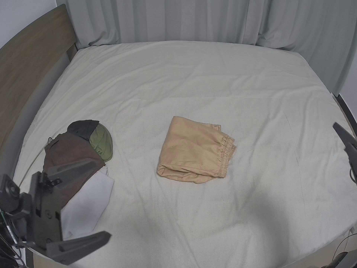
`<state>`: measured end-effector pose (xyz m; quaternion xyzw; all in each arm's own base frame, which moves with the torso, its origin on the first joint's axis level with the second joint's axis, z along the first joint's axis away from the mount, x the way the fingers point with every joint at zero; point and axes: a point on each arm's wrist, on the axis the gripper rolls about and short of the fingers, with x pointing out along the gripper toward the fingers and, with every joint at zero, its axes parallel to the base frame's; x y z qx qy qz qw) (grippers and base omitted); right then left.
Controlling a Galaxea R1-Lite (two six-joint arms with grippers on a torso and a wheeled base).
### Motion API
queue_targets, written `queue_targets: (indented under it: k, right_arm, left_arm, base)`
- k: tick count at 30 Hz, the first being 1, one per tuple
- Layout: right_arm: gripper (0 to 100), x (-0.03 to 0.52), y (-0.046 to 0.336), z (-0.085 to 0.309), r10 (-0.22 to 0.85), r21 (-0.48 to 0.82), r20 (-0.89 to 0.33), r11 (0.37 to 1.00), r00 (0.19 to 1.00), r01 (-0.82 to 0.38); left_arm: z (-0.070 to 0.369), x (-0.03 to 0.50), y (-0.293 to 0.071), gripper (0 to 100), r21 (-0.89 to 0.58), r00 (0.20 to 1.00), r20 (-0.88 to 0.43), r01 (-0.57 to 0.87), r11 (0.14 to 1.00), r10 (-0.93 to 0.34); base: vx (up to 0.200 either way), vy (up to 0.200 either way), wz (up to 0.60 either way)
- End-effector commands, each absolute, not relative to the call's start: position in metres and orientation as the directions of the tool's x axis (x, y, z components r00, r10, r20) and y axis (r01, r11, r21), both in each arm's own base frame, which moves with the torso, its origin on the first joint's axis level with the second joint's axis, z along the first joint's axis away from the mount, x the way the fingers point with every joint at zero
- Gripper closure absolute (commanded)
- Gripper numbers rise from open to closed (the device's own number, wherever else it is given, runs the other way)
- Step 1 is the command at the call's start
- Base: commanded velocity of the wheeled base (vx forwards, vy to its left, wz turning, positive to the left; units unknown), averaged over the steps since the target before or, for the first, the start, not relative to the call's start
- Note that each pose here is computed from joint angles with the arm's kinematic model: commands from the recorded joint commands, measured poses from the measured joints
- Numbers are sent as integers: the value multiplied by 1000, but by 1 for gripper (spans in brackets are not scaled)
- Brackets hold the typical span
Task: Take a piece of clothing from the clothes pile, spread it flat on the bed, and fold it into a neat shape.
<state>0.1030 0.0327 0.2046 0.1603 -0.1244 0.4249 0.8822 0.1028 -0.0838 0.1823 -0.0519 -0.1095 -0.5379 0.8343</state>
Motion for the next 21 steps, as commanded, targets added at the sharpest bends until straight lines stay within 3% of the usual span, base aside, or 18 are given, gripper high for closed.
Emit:
queue_targets:
  k: [1, 5, 10, 21]
  right_arm:
    - [0, 16, 17, 187, 740, 102, 414, 541, 530, -835]
    - [0, 5, 15, 182, 727, 104, 389, 575, 566, -811]
    - [0, 1, 15, 177, 671, 54, 357, 680, 650, -731]
    - [0, -32, 14, 127, 669, 51, 298, 702, 681, -711]
  left_arm:
    - [187, 55, -39, 0, 56, 527, 358, 812, 581, -771]
    - [188, 45, -29, 0, 59, 588, 363, 760, 647, -723]
    - [176, 28, -20, 0, 41, 651, 326, 715, 698, -686]
    - [148, -4, -9, 0, 11, 727, 278, 651, 759, -628]
  base:
    - [0, 0, 0]
    - [0, 0, 0]
    - [0, 0, 0]
    - [0, 0, 0]
